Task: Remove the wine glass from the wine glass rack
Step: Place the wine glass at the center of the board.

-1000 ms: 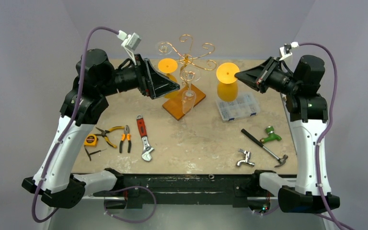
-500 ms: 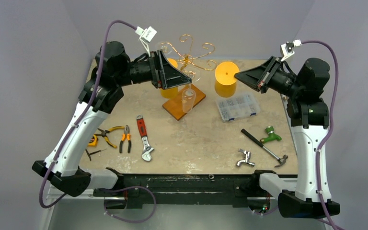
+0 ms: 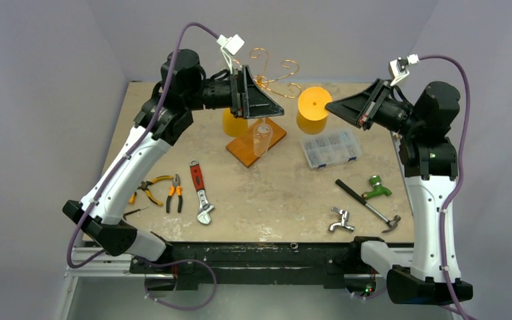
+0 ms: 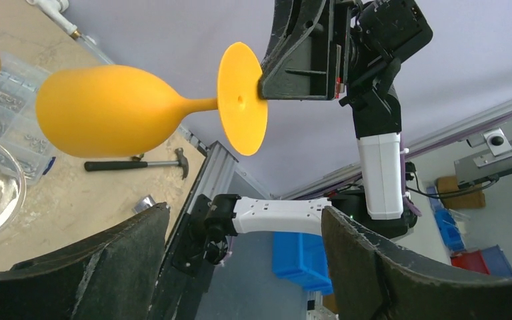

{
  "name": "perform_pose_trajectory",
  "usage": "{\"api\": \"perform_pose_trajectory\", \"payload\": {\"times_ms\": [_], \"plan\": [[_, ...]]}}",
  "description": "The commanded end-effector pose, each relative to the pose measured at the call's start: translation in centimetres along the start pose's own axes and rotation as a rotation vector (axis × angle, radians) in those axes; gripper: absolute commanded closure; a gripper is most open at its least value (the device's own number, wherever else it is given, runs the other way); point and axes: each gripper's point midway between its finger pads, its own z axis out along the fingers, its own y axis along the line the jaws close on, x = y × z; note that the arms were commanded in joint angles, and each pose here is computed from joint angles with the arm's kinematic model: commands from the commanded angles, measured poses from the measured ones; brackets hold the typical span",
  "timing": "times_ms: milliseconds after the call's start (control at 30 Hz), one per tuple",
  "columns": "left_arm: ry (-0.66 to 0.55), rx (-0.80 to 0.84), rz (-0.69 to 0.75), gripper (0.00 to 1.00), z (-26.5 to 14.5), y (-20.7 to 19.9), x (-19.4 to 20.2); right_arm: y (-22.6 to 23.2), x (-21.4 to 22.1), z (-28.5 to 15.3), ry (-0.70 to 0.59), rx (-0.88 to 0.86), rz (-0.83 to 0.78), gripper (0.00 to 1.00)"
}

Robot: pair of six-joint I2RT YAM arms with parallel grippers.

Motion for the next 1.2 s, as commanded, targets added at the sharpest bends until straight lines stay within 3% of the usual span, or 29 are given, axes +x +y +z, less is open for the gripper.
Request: {"api": "perform_pose_trajectory", "payload": {"times_ms": [0,533,1167], "plan": [[-0.006,0.093,0.045,0.19,0.5,-2.5,-1.0,1.2,0.2,-0.3,0.003,-0.054,-0.079,1.0],[0.031,0.155,-0.003,0.29,3.9,-1.5,-1.4,0.7,-0.3,1.1,0.041,-0.057,-0.088,1.0],[0.052,0.183,-0.044,0.5,6.4,-1.5,-0.4,1.0,0.5,2.0,0.088,-0.073,-0.096,1.0]]}}
